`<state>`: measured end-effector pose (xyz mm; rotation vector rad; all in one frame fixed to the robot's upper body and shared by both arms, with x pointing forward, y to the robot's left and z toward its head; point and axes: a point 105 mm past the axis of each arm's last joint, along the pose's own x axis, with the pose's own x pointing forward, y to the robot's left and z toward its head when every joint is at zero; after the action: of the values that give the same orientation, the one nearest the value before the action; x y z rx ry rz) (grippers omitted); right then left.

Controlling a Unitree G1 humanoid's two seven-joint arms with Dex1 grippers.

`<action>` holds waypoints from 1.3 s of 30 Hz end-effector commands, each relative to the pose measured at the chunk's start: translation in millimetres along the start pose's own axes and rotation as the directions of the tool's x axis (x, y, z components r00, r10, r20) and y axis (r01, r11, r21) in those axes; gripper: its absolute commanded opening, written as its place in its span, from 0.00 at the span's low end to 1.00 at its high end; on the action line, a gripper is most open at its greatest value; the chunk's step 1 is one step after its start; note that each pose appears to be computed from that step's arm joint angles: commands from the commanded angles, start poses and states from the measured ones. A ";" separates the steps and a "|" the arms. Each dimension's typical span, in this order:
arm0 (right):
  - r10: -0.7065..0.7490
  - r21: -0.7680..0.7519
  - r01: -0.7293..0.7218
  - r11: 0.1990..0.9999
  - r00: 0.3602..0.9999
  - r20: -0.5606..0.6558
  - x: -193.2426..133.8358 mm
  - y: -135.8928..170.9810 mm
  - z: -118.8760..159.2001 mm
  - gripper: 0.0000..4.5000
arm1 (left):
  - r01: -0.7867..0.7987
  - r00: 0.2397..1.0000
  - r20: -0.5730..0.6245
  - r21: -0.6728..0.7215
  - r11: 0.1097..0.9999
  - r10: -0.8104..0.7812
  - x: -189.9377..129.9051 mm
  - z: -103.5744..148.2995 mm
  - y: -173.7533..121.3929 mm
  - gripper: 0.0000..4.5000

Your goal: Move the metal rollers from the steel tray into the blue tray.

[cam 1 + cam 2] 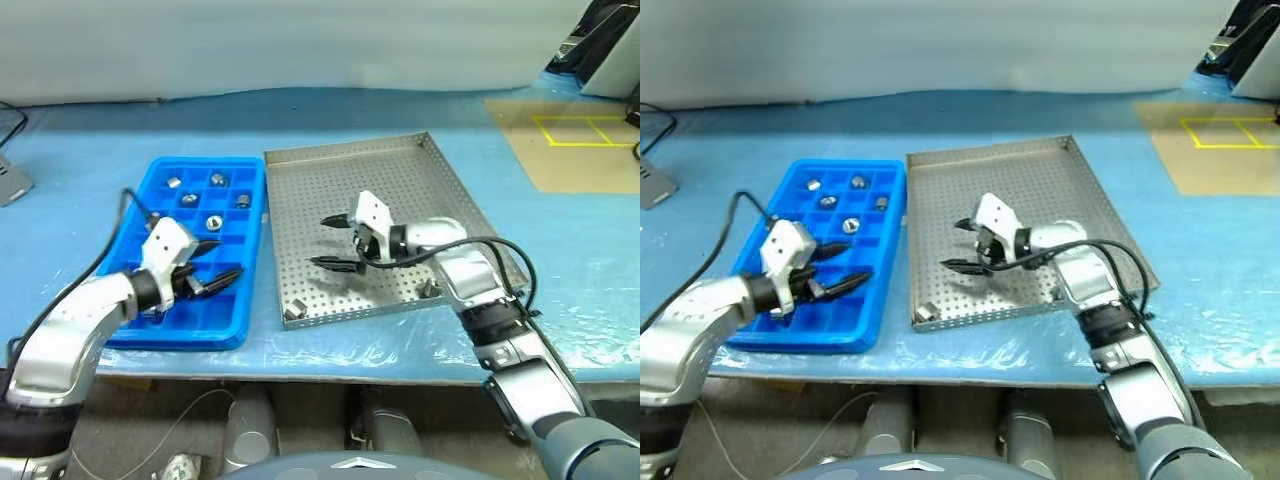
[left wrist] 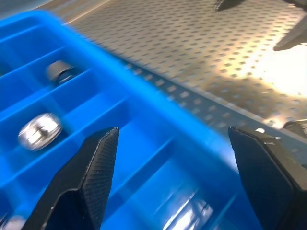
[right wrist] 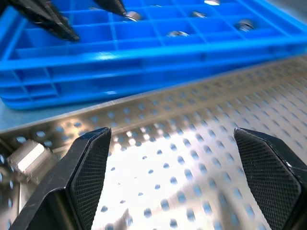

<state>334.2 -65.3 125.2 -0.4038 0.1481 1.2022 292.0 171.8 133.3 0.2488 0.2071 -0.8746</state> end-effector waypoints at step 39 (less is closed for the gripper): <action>-0.546 0.057 0.558 0.828 0.825 -0.146 -137.1 14.1 5.4 0.96 | 0.434 0.879 0.172 0.103 0.895 -0.445 143.8 33.9 -61.1 0.85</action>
<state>275.5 -190.2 155.2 -0.3834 0.2313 0.5155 335.4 15.0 103.0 0.1796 0.1129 -1.3798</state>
